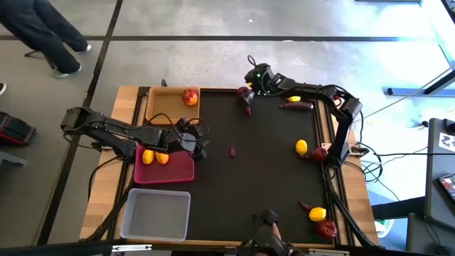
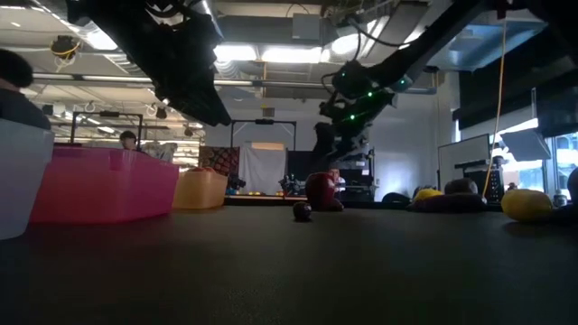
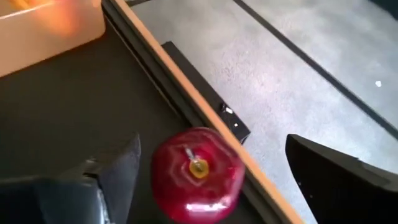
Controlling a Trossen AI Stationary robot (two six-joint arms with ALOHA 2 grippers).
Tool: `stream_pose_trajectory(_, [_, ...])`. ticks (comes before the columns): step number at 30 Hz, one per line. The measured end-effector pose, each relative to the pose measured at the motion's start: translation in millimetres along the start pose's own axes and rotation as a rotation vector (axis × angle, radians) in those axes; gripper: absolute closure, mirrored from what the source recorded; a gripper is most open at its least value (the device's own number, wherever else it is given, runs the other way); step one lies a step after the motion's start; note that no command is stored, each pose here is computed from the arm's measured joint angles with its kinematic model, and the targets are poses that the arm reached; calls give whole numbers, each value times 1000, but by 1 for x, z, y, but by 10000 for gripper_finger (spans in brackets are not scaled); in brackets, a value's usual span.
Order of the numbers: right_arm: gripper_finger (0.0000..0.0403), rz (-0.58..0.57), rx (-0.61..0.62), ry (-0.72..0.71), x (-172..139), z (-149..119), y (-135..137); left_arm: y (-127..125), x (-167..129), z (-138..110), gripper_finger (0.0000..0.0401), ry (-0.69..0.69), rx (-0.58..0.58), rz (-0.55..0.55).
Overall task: Sort produce into baskets
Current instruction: Put the top left apple into the orange bin
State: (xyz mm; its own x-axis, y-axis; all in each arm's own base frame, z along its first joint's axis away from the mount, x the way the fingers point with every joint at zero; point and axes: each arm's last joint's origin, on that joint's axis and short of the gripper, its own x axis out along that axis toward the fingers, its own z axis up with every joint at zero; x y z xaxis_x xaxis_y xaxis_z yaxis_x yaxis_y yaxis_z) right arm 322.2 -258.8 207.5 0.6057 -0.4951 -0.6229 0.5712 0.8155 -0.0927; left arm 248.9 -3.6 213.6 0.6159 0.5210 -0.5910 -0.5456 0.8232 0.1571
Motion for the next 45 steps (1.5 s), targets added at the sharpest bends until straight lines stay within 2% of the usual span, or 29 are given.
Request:
stream_pose_trajectory(9, [40,-38,8,46,15,-11,1,0,0,0,105,0,-4,0])
stream_pose_trajectory(18, [42,-12,24,113,30,-26,3,0,0,0,105,1,-5,0])
stream_pose_trajectory(22, [74,22,26,100,32,-26,4,0,0,0,105,0,-5,0])
stream_pose_trajectory(28, [167,48,27,86,32,-25,5,0,0,0,105,0,14,1])
stream_pose_trajectory(32, [216,68,8,81,32,-25,6,0,0,1,105,-9,-68,-3])
stream_pose_trajectory(34, [227,100,8,75,32,-24,7,0,0,1,105,-8,-102,-2])
stream_pose_trajectory(38, [229,183,-7,65,32,-23,14,0,0,1,105,-7,-94,-1])
stream_pose_trajectory(45, [225,371,-193,29,28,-21,59,2,2,2,105,-6,-61,8])
